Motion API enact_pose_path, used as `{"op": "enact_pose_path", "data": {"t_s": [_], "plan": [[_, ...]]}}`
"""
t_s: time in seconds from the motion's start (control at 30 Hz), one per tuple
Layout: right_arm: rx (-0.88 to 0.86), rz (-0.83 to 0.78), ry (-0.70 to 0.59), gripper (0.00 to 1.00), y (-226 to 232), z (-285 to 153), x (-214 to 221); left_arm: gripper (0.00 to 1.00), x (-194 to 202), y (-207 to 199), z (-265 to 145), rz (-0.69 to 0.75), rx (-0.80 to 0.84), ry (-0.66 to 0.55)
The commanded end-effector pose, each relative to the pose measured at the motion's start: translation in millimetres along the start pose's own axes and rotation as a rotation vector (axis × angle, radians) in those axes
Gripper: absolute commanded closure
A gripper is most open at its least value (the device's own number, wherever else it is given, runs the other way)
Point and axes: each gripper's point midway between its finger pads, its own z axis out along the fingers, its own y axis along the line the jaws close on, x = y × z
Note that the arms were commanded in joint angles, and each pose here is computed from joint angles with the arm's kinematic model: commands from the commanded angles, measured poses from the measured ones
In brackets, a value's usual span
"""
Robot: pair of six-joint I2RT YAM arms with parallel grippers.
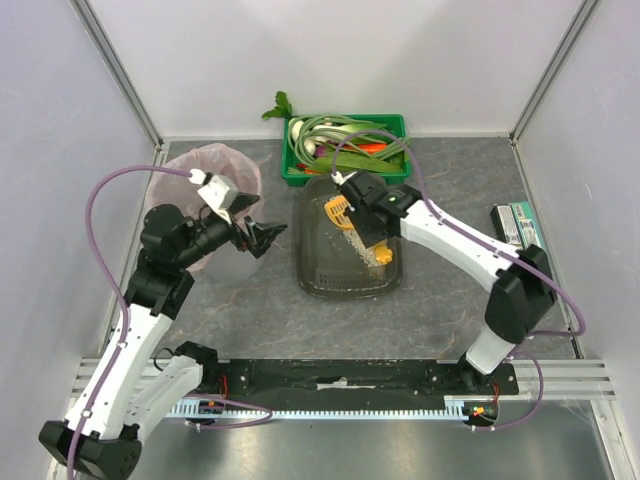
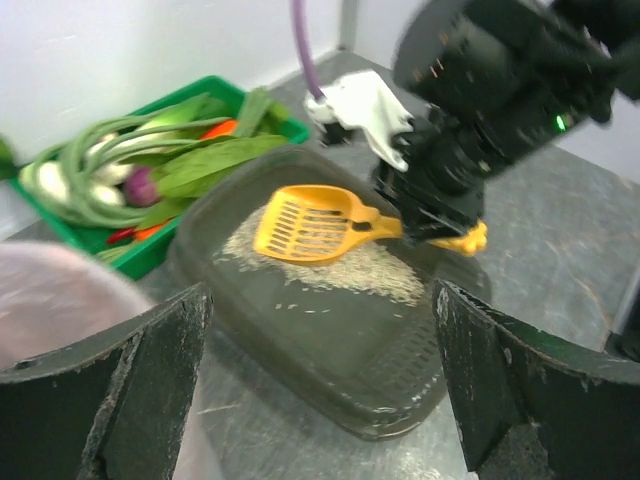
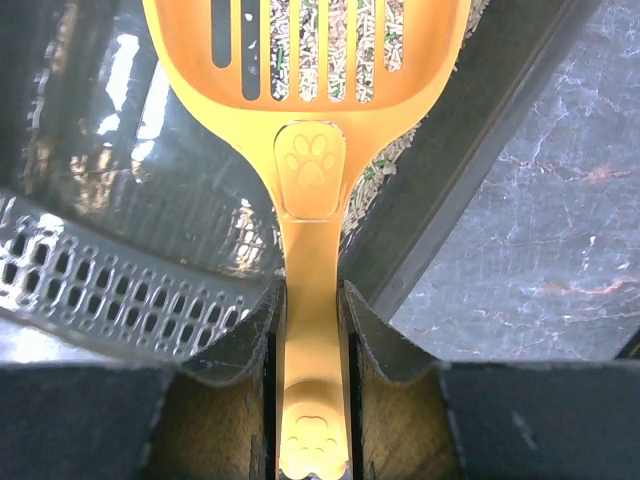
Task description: Clean the litter box
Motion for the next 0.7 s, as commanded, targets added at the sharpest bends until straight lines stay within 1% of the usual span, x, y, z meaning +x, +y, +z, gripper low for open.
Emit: {"op": "enact_pose_path", "data": {"t_s": [0.0, 0.03, 0.1, 0.17, 0.2, 0.27, 0.3, 0.37, 0.4, 0.43, 0.47, 0.5, 0.57, 0.63, 0.67], "plan": [[-0.163, 0.088, -0.01, 1.0, 8.1, -34.7, 7.7, 0.04, 4.8, -29.9, 15.7, 0.157, 0.125, 0.005], [-0.192, 0.12, -0.016, 1.0, 8.0, -41.0, 9.4, 0.04, 5.3, -47.6, 19.6, 0.174, 0.183, 0.007], [-0.258, 0.144, 0.0, 1.0, 15.9, -46.2, 16.8, 0.04, 15.0, -60.5, 31.0, 0.204, 0.227, 0.044], [-0.293, 0.169, -0.015, 1.0, 16.6, -56.1, 17.7, 0.04, 20.8, -63.1, 41.6, 0.244, 0.248, 0.073], [-0.291, 0.168, -0.008, 1.0, 15.0, -58.4, 22.1, 0.03, 36.0, -63.4, 52.3, 0.244, 0.273, 0.116], [-0.281, 0.179, -0.03, 1.0, 8.6, -67.6, 23.9, 0.02, 47.1, -60.7, 63.4, 0.25, 0.284, 0.151], [-0.269, 0.183, -0.025, 1.0, 6.0, -66.9, 29.5, 0.03, 61.0, -61.9, 72.8, 0.234, 0.314, 0.19], [-0.272, 0.192, -0.042, 1.0, 4.1, -73.8, 34.2, 0.05, 61.2, -69.8, 81.3, 0.246, 0.364, 0.181], [-0.291, 0.193, -0.034, 1.0, 7.7, -72.3, 39.9, 0.04, 55.6, -72.8, 88.4, 0.274, 0.37, 0.147], [-0.303, 0.196, -0.046, 1.0, 8.7, -75.9, 41.5, 0.04, 62.8, -80.5, 95.2, 0.297, 0.388, 0.15], [-0.316, 0.195, -0.045, 1.0, 10.7, -76.2, 43.9, 0.04, 64.4, -81.3, 101.7, 0.36, 0.387, 0.135], [-0.327, 0.193, -0.042, 1.0, 13.2, -74.6, 47.5, 0.04, 68.6, -84.7, 107.8, 0.402, 0.378, 0.137], [-0.339, 0.195, -0.052, 1.0, 13.5, -78.7, 49.2, 0.04, 89.1, -86.7, 122.0, 0.451, 0.396, 0.178], [-0.337, 0.193, -0.066, 1.0, 11.2, -82.6, 51.2, 0.03, 89.5, -91.6, 135.5, 0.46, 0.409, 0.159], [-0.336, 0.193, -0.066, 1.0, 11.1, -83.3, 52.7, 0.03, 101.6, -93.2, 142.2, 0.447, 0.423, 0.184]]}}
